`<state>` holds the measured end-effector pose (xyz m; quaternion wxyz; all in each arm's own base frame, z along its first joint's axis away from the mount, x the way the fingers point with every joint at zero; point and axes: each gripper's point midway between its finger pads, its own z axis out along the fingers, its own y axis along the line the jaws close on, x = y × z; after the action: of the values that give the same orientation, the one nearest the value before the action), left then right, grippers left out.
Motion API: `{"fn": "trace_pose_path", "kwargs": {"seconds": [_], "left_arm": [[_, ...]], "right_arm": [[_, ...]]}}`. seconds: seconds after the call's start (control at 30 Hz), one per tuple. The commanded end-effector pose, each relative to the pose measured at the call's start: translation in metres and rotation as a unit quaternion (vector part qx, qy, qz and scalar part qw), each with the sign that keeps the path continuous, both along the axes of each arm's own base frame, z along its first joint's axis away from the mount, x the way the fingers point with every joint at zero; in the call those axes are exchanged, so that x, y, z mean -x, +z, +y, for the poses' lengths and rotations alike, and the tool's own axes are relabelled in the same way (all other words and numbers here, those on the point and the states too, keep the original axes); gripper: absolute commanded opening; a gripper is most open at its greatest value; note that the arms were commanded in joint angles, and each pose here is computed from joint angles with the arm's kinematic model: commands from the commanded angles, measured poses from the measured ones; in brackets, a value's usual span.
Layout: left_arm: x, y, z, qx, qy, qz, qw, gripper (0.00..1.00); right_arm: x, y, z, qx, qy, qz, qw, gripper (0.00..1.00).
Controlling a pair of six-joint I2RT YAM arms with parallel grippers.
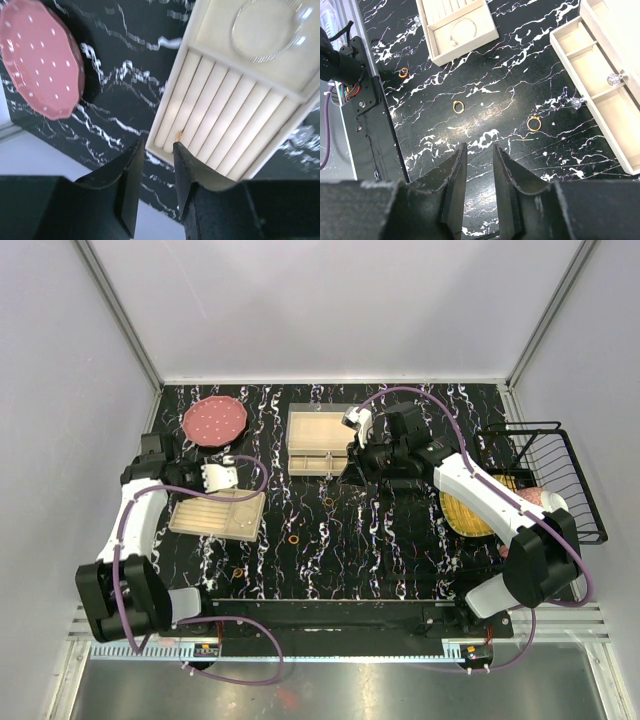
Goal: Organize the mixed jewelry
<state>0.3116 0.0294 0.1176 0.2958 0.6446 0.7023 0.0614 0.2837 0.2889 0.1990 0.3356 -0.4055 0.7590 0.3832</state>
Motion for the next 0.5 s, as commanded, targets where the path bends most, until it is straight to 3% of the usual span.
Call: {"fn": "trace_pose_path", "kwargs": {"seconds": [0.0,0.13,0.23,0.47], "left_arm": [[0.028,0.030,-0.069,0.136,-0.004,0.042,0.990,0.36],[0.068,0.024,-0.108,0.157,-0.010,0.123,0.980,0.35],[0.088,0.019,-0.131,0.157,-0.032,0.150,0.976,0.35],[0.087,0.024,-0.179,0.180,-0.068,0.121,0.974,0.39]], "right_arm": [[-0.012,0.018,-0.001,-0.011,-0.016,-0.031,0.999,0.34],[-0.012,0.017,-0.002,-0.008,-0.018,-0.033,0.999,0.34],[-0.014,0.017,-0.004,-0.004,-0.023,-0.039,0.999,0.34],[-0.030,0.015,-0.017,0.015,-0.066,-0.050,0.996,0.35]]}}
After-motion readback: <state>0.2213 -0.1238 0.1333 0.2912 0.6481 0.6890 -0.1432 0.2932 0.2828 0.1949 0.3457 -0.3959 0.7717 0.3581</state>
